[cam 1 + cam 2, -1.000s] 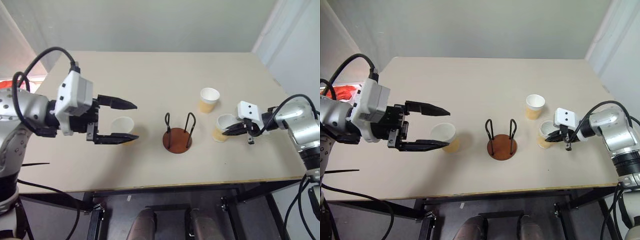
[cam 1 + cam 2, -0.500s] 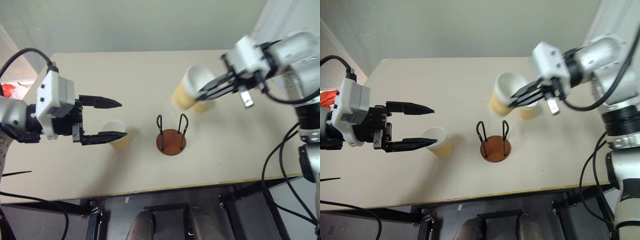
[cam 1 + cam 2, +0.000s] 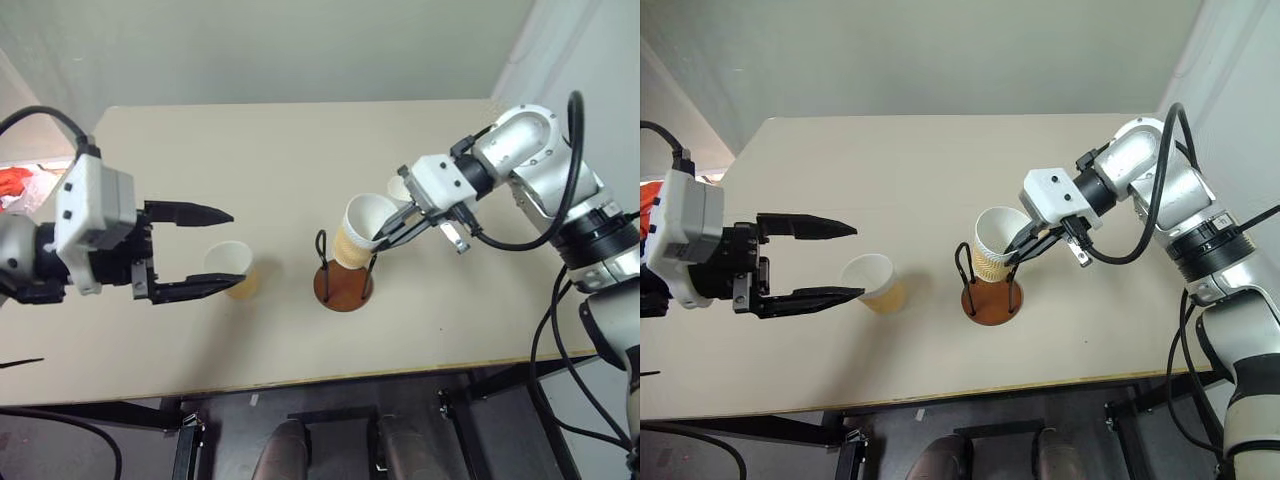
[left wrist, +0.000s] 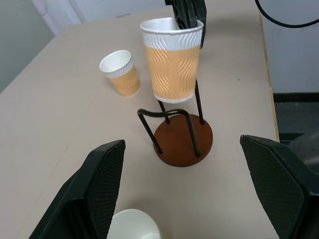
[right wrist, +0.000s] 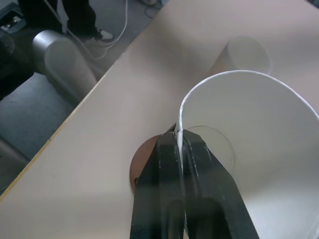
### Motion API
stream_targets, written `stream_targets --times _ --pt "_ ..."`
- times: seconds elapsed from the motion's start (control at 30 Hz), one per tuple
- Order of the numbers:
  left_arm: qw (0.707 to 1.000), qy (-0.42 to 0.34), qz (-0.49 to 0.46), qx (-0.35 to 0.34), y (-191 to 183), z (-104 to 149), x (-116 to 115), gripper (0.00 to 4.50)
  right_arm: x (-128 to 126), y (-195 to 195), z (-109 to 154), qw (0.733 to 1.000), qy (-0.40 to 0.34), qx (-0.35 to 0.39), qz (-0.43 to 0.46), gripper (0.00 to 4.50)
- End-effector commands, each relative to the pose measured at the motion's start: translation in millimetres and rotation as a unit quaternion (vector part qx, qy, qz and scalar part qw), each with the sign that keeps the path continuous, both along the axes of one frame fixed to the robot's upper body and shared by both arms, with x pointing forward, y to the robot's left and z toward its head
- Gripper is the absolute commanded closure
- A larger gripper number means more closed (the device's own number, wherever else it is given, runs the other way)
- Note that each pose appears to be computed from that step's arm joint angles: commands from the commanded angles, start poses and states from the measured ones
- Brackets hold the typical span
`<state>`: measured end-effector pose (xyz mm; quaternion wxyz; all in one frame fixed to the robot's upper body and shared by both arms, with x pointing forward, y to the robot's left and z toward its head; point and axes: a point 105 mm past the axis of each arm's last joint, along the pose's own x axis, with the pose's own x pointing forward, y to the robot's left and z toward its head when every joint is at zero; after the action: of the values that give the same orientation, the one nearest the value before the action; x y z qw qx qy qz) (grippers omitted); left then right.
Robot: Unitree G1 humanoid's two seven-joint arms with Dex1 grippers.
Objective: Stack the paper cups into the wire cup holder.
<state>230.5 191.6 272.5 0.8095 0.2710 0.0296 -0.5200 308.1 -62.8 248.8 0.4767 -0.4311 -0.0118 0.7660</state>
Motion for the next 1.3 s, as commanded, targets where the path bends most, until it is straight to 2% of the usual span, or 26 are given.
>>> stream_targets --times 0.03,0.13,0.23,0.37,0.5,0.7,0.87,1.23,1.3 --pt "1.0 -0.025 0.001 0.007 -1.8 9.9 -2.7 0.44 5.0 3.5 11.3 1.0 -0.031 0.003 0.001 3.19" --pt "0.999 -0.04 0.021 0.008 1.0 12.0 5.9 0.44 10.3 2.9 18.9 0.999 -0.038 0.018 -0.012 2.16" --pt "0.995 -0.047 0.082 0.014 7.5 6.1 31.0 0.44 33.9 -9.1 34.1 0.994 -0.066 0.047 -0.078 1.15" --pt "0.992 -0.061 0.108 0.02 2.5 3.9 53.5 0.44 82.8 -39.7 46.5 0.963 -0.114 0.078 -0.23 1.15" --pt "0.987 -0.08 0.138 0.014 0.5 6.5 77.5 0.44 116.0 -71.5 35.1 0.923 -0.139 0.069 -0.353 1.15" --pt "0.991 -0.066 0.117 0.012 -16.4 -6.1 88.0 0.44 124.5 -77.5 3.6 0.915 -0.104 0.046 -0.387 1.15" --pt "0.992 -0.062 0.111 0.014 -18.3 -7.2 85.1 0.44 127.4 -69.3 -7.2 0.913 -0.084 0.053 -0.395 1.15" --pt "0.991 -0.063 0.115 0.02 -17.4 -10.7 76.6 0.44 128.8 -63.6 -50.5 0.91 -0.045 0.016 -0.412 1.15" --pt "0.992 -0.061 0.11 0.023 -20.4 -15.4 76.0 0.44 130.6 -64.4 -52.8 0.905 -0.044 0.022 -0.423 1.52"
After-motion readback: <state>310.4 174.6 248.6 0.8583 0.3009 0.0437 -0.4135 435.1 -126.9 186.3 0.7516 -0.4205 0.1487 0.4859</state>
